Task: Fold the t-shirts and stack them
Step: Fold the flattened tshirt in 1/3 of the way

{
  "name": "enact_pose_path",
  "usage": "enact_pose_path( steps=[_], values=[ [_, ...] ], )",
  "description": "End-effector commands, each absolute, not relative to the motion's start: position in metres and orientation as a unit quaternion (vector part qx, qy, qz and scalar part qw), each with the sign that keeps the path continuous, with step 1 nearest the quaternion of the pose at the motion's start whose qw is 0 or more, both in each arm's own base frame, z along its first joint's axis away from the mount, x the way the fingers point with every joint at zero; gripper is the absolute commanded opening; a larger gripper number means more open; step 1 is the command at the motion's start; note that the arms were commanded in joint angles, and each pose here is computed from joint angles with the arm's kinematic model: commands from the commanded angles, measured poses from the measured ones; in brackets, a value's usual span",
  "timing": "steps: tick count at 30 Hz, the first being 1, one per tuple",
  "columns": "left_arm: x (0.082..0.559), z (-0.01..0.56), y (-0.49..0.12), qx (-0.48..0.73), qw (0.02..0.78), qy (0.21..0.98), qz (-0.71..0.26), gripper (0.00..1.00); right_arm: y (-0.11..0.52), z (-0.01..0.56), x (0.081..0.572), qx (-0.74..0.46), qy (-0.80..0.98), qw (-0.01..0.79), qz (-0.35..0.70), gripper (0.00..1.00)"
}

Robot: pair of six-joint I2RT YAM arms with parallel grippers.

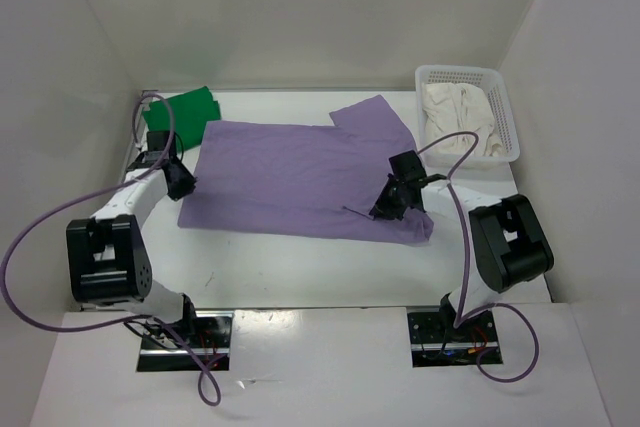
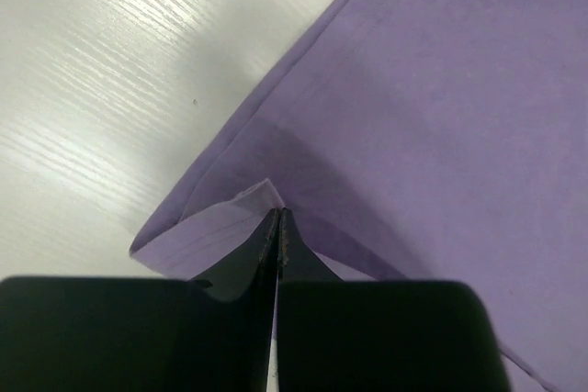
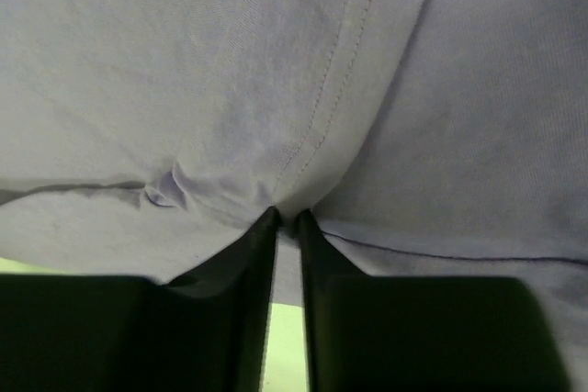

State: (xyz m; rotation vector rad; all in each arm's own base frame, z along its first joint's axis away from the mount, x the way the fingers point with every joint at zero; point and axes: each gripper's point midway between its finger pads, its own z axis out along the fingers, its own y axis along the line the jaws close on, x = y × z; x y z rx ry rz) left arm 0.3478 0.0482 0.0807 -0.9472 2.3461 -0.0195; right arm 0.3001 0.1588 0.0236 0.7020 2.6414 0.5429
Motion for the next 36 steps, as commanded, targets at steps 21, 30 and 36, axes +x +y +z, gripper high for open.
enact_pose_path(
  steps=[21, 30, 36],
  values=[
    [0.389, 0.087, 0.056, -0.388, 0.338, 0.857, -0.014, 0.0, 0.187, 0.094, 0.411, 0.217, 0.911, 0.28, 0.211, 0.01],
    [0.401, 0.064, 0.063, -0.393, 0.325, 0.86, 0.004, 0.09, 0.201, 0.074, 0.448, 0.198, 0.919, 0.272, 0.204, 0.11],
    [0.414, 0.097, 0.063, -0.388, 0.373, 0.842, -0.017, 0.27, 0.203, 0.094, 0.47, 0.191, 0.913, 0.3, 0.199, 0.22]
  ],
)
